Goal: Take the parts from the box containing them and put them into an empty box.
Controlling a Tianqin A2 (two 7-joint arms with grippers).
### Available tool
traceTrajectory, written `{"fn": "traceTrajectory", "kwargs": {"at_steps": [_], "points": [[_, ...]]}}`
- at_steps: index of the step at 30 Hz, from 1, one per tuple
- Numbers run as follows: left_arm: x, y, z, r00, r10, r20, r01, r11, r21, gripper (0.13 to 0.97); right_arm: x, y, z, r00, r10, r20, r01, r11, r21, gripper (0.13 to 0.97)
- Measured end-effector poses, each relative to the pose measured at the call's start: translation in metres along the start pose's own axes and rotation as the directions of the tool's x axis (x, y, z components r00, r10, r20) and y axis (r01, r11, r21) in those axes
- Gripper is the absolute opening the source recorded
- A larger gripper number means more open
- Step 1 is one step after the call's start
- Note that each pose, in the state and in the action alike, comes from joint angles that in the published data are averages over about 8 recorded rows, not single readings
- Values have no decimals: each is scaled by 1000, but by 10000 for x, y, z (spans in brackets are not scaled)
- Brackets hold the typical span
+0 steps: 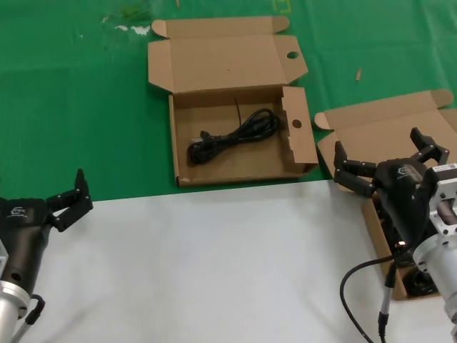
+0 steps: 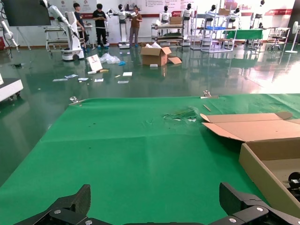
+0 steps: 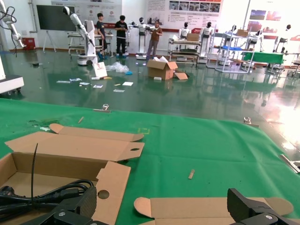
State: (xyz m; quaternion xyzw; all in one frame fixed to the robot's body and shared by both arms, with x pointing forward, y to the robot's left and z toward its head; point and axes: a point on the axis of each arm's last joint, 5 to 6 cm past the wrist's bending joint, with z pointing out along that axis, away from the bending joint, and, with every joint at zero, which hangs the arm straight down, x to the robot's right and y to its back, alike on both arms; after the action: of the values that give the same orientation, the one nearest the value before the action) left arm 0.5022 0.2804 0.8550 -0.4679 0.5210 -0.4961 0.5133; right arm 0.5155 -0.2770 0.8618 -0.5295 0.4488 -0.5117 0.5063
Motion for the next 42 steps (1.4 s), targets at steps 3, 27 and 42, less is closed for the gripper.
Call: {"fn": "traceTrajectory", "kwargs": {"at_steps": [3,27,42], "points": [[0,0,0,1000,0,0,0,1000,0,966,0,0,0,1000,0,0,0,1000,0,966],[0,0,0,1000,0,0,0,1000,0,966,0,0,0,1000,0,0,0,1000,0,966],[0,0,0,1000,0,0,0,1000,0,966,0,0,0,1000,0,0,0,1000,0,966]]}}
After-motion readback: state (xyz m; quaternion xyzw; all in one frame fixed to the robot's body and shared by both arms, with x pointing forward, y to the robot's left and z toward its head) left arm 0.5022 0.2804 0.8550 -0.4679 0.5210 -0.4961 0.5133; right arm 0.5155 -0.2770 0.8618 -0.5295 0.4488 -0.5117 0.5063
